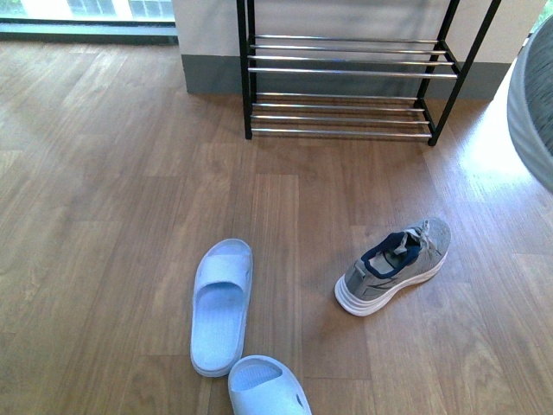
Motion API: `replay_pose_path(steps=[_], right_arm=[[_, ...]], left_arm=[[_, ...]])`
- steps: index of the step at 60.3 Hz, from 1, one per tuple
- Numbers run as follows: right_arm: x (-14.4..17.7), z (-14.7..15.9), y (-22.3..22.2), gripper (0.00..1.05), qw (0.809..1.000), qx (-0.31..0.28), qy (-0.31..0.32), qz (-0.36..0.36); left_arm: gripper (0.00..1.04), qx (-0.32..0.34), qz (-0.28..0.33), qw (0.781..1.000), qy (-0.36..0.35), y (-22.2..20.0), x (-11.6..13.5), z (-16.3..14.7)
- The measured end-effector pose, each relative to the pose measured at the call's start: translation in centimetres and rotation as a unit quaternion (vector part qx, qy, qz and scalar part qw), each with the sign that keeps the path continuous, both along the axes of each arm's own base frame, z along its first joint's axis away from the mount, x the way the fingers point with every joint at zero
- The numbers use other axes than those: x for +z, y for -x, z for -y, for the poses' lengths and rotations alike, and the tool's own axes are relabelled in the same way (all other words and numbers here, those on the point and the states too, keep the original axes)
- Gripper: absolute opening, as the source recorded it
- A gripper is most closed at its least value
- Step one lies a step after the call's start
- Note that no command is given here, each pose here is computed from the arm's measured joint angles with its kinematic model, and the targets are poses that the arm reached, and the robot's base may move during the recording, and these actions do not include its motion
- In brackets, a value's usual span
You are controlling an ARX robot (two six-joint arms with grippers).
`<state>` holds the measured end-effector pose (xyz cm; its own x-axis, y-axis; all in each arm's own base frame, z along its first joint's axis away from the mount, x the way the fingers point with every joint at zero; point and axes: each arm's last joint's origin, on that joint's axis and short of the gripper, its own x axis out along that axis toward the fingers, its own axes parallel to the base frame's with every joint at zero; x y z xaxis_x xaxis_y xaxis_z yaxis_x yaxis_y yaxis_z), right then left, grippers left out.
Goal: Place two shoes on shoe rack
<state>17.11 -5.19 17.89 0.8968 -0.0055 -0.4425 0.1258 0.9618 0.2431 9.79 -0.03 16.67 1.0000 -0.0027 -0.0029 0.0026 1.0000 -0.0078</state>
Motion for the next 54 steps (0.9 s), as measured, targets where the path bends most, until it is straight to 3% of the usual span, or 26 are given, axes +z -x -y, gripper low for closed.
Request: replay_pose_path(steps=[11,54], right_arm=[[2.0,-0.5,1.7,0.01,0.999,-0.006,0.004,0.051],[1.8,-0.5,1.7,0.01,0.999,-0.009,-0.003,0.048]], left_arm=[[0.95,0.0,0.0,1.0,0.0,0.0,0.0,0.0],[0.95,0.001,0.0,1.0,0.0,0.0,0.0,0.0]])
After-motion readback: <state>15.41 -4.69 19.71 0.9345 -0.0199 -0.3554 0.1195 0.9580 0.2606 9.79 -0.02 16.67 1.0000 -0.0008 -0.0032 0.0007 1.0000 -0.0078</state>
